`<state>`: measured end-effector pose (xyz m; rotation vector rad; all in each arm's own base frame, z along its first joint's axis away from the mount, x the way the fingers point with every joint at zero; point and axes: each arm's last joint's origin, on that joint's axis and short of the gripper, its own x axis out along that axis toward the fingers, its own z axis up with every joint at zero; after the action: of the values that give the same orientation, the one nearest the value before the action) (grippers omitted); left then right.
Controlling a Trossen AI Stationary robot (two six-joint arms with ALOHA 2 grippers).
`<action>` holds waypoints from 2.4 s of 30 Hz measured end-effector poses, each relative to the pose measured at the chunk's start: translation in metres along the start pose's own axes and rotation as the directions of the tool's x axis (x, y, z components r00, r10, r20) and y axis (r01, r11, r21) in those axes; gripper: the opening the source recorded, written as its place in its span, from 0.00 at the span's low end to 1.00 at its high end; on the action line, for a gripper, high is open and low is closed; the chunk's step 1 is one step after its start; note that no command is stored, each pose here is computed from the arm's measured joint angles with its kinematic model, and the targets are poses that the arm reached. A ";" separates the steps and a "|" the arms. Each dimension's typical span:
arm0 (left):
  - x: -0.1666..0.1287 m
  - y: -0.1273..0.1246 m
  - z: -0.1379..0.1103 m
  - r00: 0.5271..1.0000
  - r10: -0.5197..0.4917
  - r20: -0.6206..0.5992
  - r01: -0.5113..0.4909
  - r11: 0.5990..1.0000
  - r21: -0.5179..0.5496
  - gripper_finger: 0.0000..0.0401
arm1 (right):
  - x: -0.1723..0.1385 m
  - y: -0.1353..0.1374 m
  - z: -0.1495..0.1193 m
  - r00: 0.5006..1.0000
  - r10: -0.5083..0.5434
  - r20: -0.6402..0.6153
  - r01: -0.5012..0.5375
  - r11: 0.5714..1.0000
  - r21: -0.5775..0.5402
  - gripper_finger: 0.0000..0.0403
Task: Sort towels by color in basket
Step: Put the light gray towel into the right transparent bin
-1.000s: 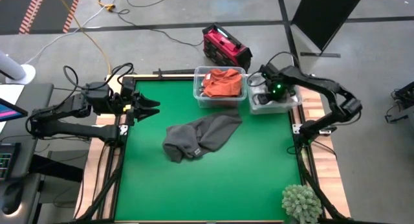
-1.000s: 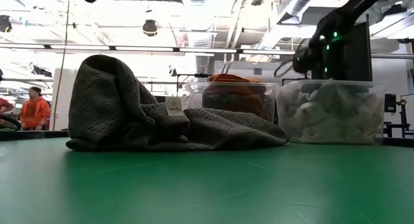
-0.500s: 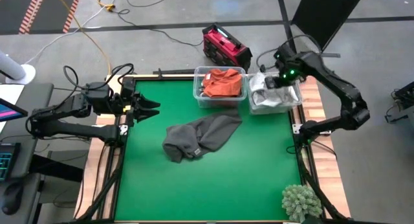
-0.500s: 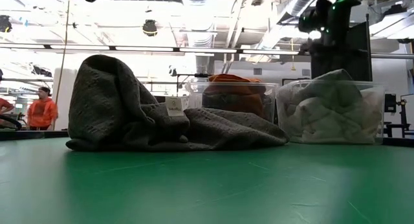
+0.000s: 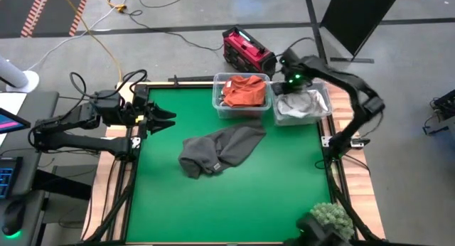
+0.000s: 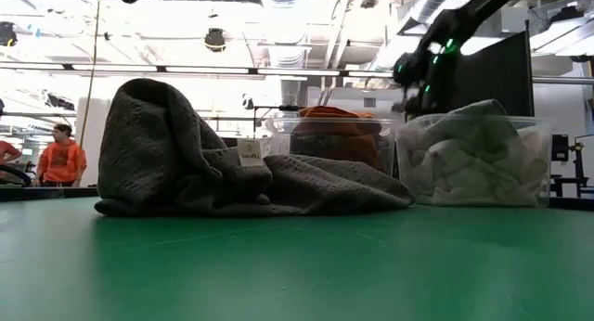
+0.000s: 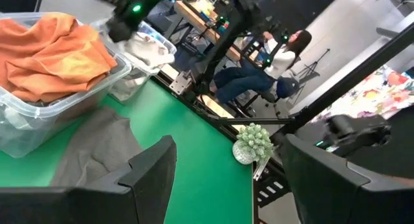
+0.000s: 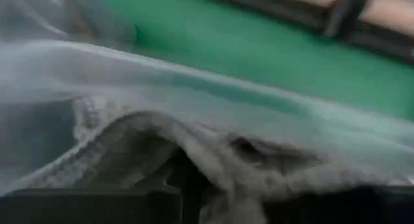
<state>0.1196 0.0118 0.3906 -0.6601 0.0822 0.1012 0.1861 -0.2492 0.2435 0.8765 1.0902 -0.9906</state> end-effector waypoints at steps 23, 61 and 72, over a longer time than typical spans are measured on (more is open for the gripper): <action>0.000 0.000 0.000 1.000 -0.006 -0.004 0.006 1.000 -0.010 0.66 | -0.059 -0.028 -0.031 0.999 0.034 -0.014 -0.033 0.998 0.056 0.33; 0.000 0.000 0.000 1.000 -0.006 -0.005 0.006 1.000 -0.025 0.66 | -0.066 0.039 -0.050 0.991 0.040 0.125 0.062 0.697 -0.714 0.53; 0.000 0.000 0.000 1.000 -0.011 -0.007 0.011 0.999 -0.044 0.66 | -0.025 0.033 -0.050 0.975 -0.032 -0.222 -0.137 0.698 -0.703 0.05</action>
<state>0.1193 0.0114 0.3908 -0.7048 0.0836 0.0902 0.1986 -0.1871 0.2590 0.3576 1.4862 -0.3381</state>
